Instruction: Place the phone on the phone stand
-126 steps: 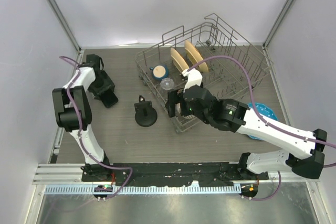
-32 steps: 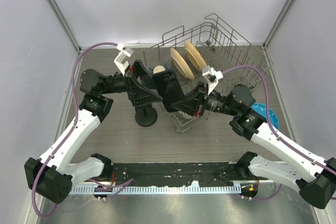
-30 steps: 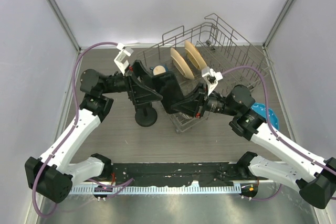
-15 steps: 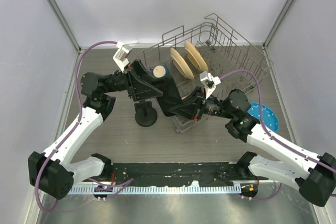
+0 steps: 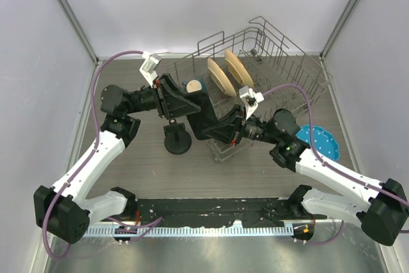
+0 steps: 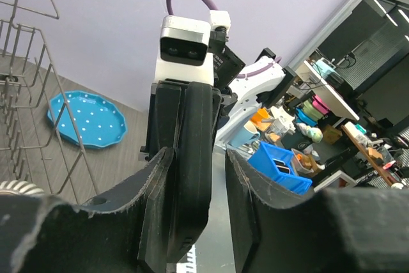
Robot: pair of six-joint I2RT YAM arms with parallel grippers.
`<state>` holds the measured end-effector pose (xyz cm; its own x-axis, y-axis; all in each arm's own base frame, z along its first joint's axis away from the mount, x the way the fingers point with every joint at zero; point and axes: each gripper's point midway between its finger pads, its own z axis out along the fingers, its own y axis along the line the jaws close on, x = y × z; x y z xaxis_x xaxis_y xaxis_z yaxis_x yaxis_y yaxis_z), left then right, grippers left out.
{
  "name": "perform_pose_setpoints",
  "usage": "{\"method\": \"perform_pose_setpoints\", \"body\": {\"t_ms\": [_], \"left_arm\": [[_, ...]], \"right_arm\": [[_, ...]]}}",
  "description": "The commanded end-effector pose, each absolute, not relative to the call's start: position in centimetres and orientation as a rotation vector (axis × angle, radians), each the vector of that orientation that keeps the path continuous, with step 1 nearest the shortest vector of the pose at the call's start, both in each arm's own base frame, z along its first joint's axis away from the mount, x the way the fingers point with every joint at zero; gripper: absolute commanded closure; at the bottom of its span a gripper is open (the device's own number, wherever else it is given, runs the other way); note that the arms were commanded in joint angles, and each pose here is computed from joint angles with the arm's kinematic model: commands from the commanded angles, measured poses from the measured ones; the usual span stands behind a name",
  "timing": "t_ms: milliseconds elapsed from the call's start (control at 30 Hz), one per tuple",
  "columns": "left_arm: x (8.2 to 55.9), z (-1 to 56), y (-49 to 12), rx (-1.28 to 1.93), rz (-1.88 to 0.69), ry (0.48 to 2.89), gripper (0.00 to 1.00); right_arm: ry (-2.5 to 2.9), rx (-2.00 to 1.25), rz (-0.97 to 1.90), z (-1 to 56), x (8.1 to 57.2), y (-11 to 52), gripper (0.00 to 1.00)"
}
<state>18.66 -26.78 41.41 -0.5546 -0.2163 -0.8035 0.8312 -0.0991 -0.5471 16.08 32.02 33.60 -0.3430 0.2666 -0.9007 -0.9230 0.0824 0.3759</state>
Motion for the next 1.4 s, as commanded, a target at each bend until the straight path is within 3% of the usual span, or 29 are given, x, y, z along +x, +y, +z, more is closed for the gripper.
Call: {"method": "perform_pose_setpoints", "body": {"t_ms": [0, 133, 233, 333, 367, 400, 433, 533, 633, 767, 900, 1067, 1367], "left_arm": [[18.1, 42.7, -26.6, 0.737, -1.719, 1.359, 0.60], [18.7, 42.6, -26.7, 0.709, -1.724, 1.372, 0.66], [18.3, 43.0, -26.6, 0.713, -1.734, 1.352, 0.77], [18.2, 43.1, -26.4, 0.705, -1.722, 1.340, 1.00], [18.5, 43.2, -26.4, 0.685, -1.709, 1.342, 1.00], [18.8, 43.1, -26.4, 0.688, -1.674, 1.334, 1.00], [19.3, 42.4, -26.4, 0.657, -1.656, 1.382, 1.00], [20.9, 41.6, -25.6, 0.595, -1.464, 1.450, 1.00], [22.5, 41.1, -23.6, 0.485, -1.234, 1.513, 1.00], [23.4, 39.3, -19.4, 0.296, -0.970, 1.616, 1.00], [21.4, 38.3, -14.9, 0.186, -0.769, 1.668, 1.00], [18.1, 38.4, -13.5, 0.214, -0.758, 1.636, 1.00], [16.7, 37.5, -9.8, 0.050, -0.642, 1.687, 1.00]], "right_arm": [[1.159, -0.710, 1.461, 37.6, 16.0, 31.8, 0.99], [1.165, -0.707, 1.462, 37.5, 16.1, 31.8, 0.99], [1.175, -0.709, 1.461, 37.1, 16.1, 31.9, 0.99], [1.218, -0.705, 1.447, 36.4, 16.6, 32.1, 0.99], [1.231, -0.705, 1.439, 36.2, 16.7, 32.2, 0.96], [1.248, -0.704, 1.433, 36.0, 16.8, 32.2, 0.88], [1.295, -0.699, 1.427, 35.5, 16.9, 32.1, 0.69], [1.440, -0.665, 1.355, 33.3, 18.0, 31.8, 0.43], [1.555, -0.603, 1.255, 31.7, 18.9, 30.5, 0.35], [1.644, -0.530, 1.156, 31.4, 19.9, 29.1, 0.32], [1.684, -0.540, 1.190, 30.7, 19.5, 29.9, 0.32], [1.680, -0.583, 1.221, 29.8, 19.4, 32.6, 0.30], [1.829, -0.478, 0.969, 27.2, 22.6, 37.0, 0.33]]}}
